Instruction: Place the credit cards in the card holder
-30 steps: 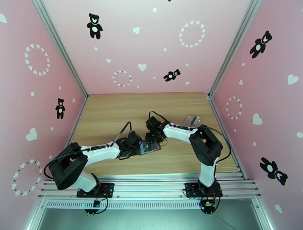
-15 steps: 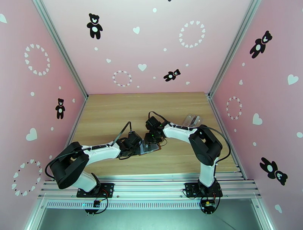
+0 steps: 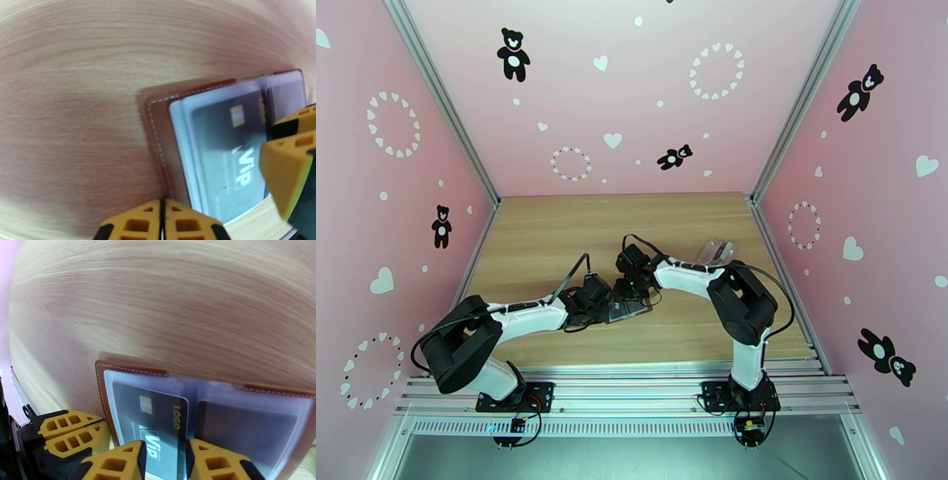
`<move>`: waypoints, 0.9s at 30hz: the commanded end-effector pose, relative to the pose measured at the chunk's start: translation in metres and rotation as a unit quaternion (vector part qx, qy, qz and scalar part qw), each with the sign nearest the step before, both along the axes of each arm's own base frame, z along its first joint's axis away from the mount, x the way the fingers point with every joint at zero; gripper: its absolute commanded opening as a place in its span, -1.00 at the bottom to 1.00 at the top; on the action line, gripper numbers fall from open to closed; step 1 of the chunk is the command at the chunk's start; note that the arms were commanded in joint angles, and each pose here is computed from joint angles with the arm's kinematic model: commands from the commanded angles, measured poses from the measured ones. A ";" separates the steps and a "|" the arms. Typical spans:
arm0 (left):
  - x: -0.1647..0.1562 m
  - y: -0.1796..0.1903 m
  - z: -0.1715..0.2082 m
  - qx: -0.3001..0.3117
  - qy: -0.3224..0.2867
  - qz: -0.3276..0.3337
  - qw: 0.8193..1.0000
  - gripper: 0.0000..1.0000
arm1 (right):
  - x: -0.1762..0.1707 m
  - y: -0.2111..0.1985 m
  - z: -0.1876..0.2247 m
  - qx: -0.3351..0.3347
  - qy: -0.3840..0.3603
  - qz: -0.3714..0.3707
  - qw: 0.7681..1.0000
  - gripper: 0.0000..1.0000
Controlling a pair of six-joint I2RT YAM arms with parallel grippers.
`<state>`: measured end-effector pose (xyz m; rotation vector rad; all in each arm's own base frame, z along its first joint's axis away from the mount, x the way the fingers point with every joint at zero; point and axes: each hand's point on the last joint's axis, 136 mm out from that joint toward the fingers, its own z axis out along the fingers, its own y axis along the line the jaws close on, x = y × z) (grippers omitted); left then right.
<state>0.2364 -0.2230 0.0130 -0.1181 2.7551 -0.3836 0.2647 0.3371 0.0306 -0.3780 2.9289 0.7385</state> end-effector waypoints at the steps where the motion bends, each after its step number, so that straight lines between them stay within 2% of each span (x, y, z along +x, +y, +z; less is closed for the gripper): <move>1: -0.003 0.007 -0.018 0.012 0.017 0.001 1.000 -0.83 | -0.017 0.013 -0.009 0.022 0.034 0.012 0.999 -0.32; 9: -0.004 0.007 -0.017 0.008 0.016 0.002 1.000 -0.83 | -0.017 0.008 0.003 0.021 0.019 0.005 1.000 -0.31; 17: -0.003 0.008 -0.008 0.000 0.004 0.004 1.000 -0.81 | -0.009 -0.012 0.019 -0.018 -0.029 0.000 0.999 -0.27; 27: -0.005 0.010 -0.003 -0.010 0.000 0.007 1.000 -0.79 | -0.023 -0.014 0.006 -0.018 -0.007 0.002 1.000 -0.23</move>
